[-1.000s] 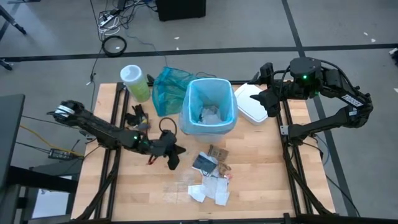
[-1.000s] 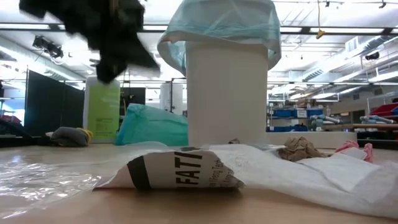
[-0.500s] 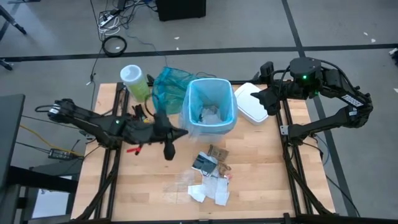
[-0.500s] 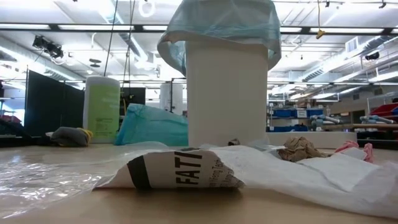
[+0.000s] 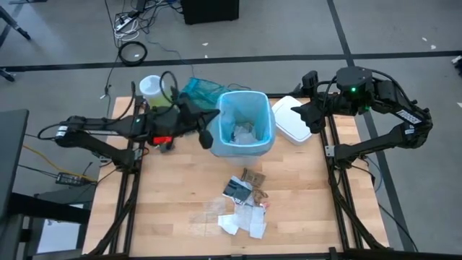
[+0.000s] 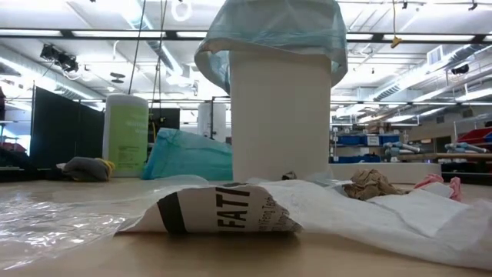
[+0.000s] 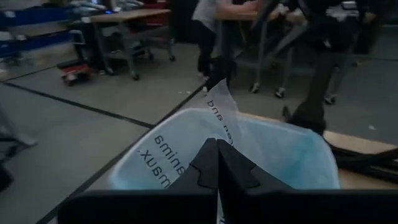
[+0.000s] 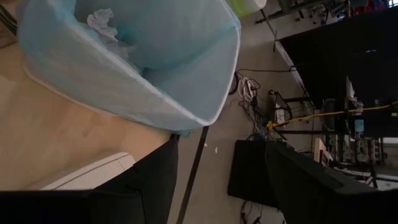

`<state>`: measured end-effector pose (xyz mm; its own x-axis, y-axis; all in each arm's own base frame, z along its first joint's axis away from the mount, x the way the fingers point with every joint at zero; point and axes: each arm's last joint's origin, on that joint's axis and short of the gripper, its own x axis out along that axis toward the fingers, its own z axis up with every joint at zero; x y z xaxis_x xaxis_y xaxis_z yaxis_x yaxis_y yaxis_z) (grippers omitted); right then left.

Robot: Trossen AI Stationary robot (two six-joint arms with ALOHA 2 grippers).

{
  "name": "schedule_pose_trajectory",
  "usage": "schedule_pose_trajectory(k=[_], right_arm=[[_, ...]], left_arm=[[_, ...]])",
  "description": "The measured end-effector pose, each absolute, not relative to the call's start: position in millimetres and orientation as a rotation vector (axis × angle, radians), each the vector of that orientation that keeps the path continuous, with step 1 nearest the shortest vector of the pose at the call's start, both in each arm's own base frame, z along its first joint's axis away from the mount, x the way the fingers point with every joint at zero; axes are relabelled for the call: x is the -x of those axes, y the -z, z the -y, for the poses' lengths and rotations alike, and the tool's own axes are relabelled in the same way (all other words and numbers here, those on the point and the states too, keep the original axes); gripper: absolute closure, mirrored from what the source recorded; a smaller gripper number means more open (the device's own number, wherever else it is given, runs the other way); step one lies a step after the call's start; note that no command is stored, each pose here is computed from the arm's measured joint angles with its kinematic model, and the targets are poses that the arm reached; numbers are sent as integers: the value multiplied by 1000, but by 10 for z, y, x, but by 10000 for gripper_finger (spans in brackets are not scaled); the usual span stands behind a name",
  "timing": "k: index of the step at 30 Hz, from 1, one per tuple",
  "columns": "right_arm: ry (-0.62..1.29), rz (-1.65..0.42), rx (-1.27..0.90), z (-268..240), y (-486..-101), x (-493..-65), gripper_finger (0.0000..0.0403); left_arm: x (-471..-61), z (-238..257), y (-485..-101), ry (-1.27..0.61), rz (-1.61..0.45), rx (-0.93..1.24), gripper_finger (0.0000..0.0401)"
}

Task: Place trash/remove bag and relplace
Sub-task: Put the clear plastic into the white trash bin

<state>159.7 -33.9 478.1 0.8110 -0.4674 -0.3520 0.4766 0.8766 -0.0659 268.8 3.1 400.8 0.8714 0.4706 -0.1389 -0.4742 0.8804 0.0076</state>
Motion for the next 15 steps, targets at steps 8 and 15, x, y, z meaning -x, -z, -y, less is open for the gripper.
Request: schedule_pose_trajectory(k=[8,15], right_arm=[[518,-368,-23,343,-4781,-1595,174],[555,-366,-16,352,-4783,-1590,166]], left_arm=[[-2935,-180,-3820,-386,-207,-3,376],[-2952,-241,-3821,-330,-200,4,340]])
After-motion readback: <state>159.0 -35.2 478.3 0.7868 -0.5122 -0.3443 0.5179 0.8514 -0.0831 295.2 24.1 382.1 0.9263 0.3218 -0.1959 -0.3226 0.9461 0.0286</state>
